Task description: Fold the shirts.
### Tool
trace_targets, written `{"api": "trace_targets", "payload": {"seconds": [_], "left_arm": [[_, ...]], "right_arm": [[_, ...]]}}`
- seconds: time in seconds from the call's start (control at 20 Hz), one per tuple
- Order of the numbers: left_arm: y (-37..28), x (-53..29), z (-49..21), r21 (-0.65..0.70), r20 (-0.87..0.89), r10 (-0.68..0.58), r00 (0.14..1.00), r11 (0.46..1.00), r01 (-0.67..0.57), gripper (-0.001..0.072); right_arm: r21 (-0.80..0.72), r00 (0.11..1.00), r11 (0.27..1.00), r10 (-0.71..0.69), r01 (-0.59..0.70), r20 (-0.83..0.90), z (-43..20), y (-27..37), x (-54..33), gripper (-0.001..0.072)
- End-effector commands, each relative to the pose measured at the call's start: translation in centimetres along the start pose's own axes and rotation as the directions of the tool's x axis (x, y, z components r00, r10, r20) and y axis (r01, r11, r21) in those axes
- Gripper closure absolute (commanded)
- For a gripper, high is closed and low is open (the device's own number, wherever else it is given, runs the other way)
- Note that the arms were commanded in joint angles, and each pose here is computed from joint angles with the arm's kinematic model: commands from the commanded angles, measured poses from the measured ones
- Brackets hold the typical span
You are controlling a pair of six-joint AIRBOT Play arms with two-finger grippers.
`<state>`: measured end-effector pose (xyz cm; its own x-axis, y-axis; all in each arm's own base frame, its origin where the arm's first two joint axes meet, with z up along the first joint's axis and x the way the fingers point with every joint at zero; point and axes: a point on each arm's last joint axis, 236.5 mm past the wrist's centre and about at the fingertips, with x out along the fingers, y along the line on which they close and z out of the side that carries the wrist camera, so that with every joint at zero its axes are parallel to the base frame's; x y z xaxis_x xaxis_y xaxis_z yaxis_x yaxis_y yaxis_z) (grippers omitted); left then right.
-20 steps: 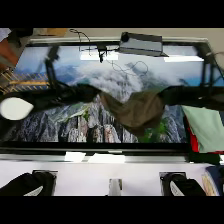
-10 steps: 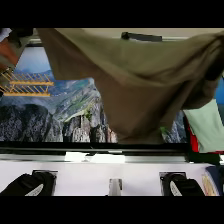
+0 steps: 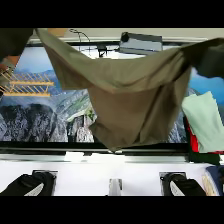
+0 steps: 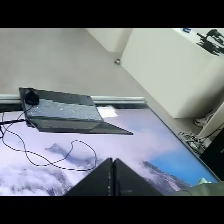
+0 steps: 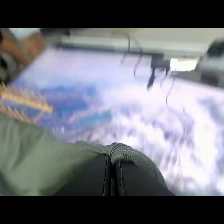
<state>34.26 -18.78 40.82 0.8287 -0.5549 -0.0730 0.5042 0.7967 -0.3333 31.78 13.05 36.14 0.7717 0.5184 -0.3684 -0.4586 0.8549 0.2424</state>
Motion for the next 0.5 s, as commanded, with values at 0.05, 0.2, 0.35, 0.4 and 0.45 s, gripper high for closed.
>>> {"api": "trace_targets", "payload": {"seconds": [0.05,0.2,0.35,0.4,0.45], "left_arm": [[4.9,5.9,-0.8,0.072,0.071,0.106,0.992,0.991,-0.111,0.0677],[7.8,11.6,-8.3,0.005,-0.123,0.144,0.982,0.99,-0.144,0.0675],[9.8,15.1,-20.4,-0.13,-0.458,0.135,0.879,0.967,-0.217,0.0672],[9.6,15.3,-24.2,-0.169,-0.558,0.102,0.823,0.958,-0.234,0.0645],[9.3,15.0,-27.9,-0.205,-0.656,0.061,0.752,0.945,-0.256,0.0508]], "right_arm": [[0.114,0.955,0.993,0.045,-0.012,-0.294,-6.4,-3.7,7.9,0.0686],[0.174,0.922,0.985,0.053,0.016,-0.383,-8.9,-5.5,10.8,0.0686],[0.212,0.876,0.976,0.059,0.05,-0.479,-11.6,-6.5,11.8,0.0686],[0.213,0.866,0.975,0.059,0.055,-0.496,-12.1,-6.6,11.8,0.0686],[0.21,0.859,0.976,0.053,0.064,-0.509,-12.6,-6.9,11.8,0.0686]]}}
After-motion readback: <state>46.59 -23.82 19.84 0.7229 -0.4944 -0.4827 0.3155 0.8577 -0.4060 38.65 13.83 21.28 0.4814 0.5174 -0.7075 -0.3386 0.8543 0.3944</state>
